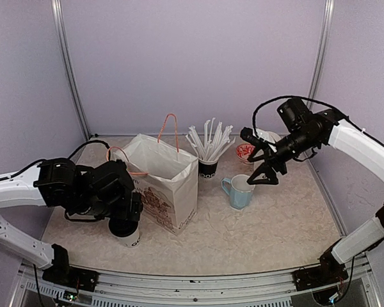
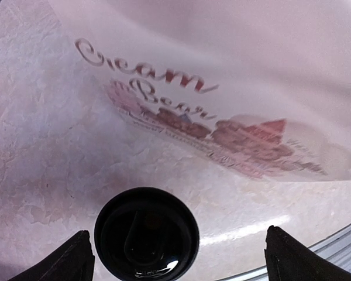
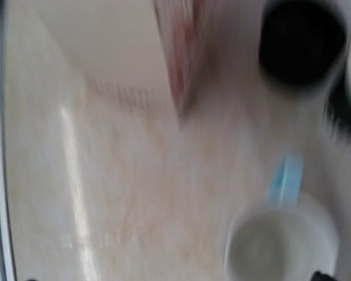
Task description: Pack the takeout coffee
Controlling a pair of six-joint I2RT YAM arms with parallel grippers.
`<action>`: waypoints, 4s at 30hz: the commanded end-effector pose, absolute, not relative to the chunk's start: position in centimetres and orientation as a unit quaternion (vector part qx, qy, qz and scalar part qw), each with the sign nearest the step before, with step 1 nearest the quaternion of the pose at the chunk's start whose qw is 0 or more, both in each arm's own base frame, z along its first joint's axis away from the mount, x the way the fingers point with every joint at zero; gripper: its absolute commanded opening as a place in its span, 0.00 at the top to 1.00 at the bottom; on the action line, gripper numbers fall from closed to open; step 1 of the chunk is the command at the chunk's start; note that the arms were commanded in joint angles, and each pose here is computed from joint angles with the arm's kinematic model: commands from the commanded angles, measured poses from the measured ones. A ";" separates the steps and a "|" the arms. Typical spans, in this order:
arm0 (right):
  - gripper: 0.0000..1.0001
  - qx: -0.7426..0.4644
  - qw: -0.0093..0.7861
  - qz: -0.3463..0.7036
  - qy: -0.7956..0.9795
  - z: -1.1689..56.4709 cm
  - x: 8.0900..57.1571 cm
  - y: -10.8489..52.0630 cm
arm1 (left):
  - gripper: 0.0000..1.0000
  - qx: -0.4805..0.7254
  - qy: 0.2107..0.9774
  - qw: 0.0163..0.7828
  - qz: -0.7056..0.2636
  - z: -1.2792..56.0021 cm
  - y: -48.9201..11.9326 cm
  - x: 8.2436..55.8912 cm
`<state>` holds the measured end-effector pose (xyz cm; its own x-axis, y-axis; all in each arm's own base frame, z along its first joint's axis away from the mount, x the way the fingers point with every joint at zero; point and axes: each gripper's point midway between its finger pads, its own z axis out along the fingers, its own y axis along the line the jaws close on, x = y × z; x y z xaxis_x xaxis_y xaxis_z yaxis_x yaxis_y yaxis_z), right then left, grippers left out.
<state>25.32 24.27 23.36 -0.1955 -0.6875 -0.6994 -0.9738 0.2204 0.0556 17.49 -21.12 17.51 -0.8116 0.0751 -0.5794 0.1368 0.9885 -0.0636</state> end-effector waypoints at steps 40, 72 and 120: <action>0.19 -0.585 0.333 0.228 0.703 27.6 31.8 44.0 | 0.14 0.084 0.856 0.475 -0.185 24.7 -18.5 33.0; 0.32 -0.599 0.354 0.189 0.693 29.1 31.0 41.5 | 0.22 0.097 0.851 0.476 -0.198 25.9 -19.8 42.5; 0.11 -0.624 0.384 0.177 0.657 32.8 27.9 35.5 | 0.26 0.166 0.947 0.246 -0.120 21.7 -21.9 18.0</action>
<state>28.53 36.82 31.30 0.0634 -0.7050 -0.7064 -0.9534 0.1665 -0.2517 21.74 -25.63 23.41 -0.7116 0.2801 -0.6443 0.5069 0.8397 -0.1948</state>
